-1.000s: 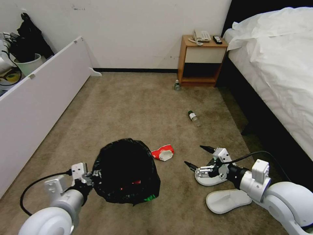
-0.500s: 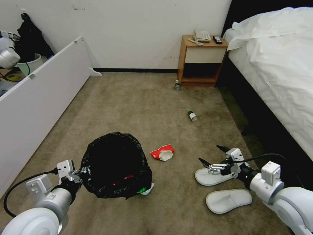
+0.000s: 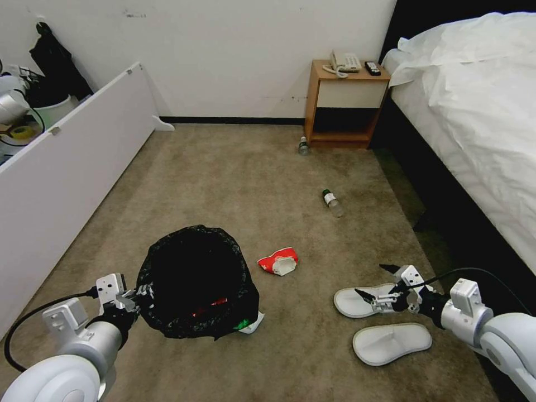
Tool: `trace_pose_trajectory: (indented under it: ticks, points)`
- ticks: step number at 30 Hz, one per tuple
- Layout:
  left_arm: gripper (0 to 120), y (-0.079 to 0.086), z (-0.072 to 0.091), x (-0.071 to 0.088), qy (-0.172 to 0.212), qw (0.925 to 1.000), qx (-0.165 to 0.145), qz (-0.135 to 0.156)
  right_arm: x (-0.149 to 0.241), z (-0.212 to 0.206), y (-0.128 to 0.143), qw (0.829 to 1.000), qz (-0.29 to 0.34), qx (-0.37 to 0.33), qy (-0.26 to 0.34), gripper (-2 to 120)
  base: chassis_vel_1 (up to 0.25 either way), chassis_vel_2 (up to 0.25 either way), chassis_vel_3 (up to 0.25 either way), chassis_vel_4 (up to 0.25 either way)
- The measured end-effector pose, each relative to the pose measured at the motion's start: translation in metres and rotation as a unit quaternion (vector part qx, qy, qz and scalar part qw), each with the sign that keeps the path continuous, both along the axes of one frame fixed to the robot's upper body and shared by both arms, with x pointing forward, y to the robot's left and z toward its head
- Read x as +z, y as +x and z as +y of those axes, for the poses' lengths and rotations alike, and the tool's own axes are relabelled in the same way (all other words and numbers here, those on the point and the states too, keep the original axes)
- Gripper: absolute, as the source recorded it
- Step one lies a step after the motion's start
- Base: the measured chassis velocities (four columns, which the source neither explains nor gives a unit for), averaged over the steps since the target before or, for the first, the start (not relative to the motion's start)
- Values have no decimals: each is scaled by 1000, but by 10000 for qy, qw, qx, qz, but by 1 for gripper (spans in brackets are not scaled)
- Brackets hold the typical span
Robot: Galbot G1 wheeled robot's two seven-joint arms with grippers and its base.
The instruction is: Pick up the trash bin, then pick up the garbage from the floor and place it into the trash bin.
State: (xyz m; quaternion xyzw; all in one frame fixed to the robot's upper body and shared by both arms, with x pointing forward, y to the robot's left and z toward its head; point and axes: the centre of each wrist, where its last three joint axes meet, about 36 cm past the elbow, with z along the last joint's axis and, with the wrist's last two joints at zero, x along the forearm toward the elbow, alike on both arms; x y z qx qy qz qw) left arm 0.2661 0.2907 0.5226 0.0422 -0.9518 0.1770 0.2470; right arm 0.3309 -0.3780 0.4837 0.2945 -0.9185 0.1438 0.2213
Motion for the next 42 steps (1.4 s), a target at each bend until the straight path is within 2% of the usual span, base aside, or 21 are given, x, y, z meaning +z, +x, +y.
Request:
trace_pose_trajectory:
  ticks: [5,14,16,17,19,27,30,32,37,42]
  points:
    - [1,0,1,0,6,10000,5,-4,-5,-7,4,9999,88,113,-80,100,0,0,0,0]
    - [1,1,-1,0,4,10000,-34,-6,-20,-37,26,9948,348,744,-600,100,0,0,0,0]
    - [1,1,-3,-1,11,10000,-54,-1,-24,-48,34,9879,502,1099,-973,100,0,0,0,0]
    - [1,1,-3,-1,11,10000,-54,-1,-24,-48,34,9879,502,1099,-973,100,0,0,0,0]
    - [1,1,-4,0,27,10000,-67,-13,-29,-58,41,9767,698,1505,-1363,100,0,0,0,0]
    - [1,-1,-6,2,52,9999,-84,-17,-54,-82,51,9538,1023,1924,-2068,100,0,0,0,0]
    - [1,-1,-7,1,56,9999,-88,-13,-71,-88,55,9461,1138,1985,-2295,100,0,0,0,0]
    - [1,-1,-7,1,66,9999,-88,-22,-92,-85,57,9341,1211,2146,-2585,100,0,0,0,0]
    - [1,0,-7,1,74,9999,-86,-18,-107,-84,59,9260,1265,2250,-2756,100,0,0,0,0]
    - [1,1,-7,-1,68,9999,-88,-10,-125,-87,76,9205,1284,2302,-2886,100,0,0,0,0]
